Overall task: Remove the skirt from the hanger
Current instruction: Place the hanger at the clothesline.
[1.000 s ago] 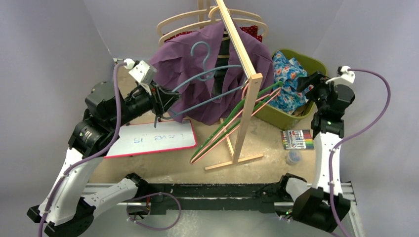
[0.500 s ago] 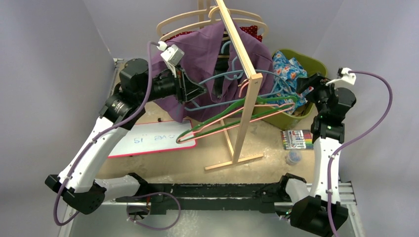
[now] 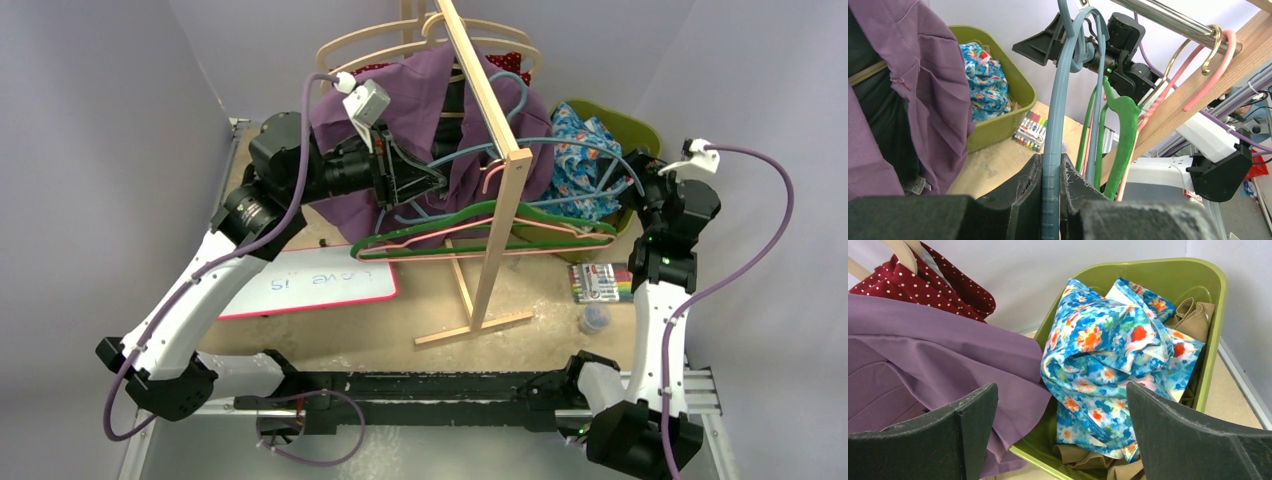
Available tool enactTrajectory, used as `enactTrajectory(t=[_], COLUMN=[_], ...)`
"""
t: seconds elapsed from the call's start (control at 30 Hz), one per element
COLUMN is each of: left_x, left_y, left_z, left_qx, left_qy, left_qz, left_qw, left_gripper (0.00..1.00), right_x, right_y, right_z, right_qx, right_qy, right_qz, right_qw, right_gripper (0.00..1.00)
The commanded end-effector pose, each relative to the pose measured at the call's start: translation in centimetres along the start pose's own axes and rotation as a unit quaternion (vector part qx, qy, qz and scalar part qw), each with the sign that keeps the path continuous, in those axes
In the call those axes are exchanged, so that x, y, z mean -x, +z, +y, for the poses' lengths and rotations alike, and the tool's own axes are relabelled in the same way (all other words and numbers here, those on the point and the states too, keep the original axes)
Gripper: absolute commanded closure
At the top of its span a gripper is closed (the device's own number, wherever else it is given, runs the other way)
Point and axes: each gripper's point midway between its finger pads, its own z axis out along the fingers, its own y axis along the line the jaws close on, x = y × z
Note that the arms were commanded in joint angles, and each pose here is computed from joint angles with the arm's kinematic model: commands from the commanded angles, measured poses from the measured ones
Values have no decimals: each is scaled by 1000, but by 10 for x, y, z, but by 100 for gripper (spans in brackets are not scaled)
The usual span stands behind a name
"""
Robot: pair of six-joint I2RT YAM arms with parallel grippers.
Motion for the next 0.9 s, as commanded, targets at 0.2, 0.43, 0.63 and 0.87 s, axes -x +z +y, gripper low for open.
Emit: enactTrajectory(t=[0.2, 0.43, 0.63, 0.87], left_x=[46, 50, 43, 29], left_y=[-9, -16, -30, -39], left_z=[-27, -30, -34, -32], left_qx=[-17, -13, -5, 4], left_qy=[40, 48, 45, 37], left_qz=[-71, -75, -78, -71], left_qw=[997, 996, 996, 997], left_gripper=[100, 100, 100, 100], right_x=[12, 12, 10, 11], right_y=[-4, -5, -4, -4], right_z=[12, 12, 12, 14], right_qx=[27, 27, 29, 32], right_qy=[-18, -18, -15, -13], right_qz=[-21, -20, -19, -19], right_qw=[999, 999, 999, 999], right_gripper=[1, 1, 1, 1])
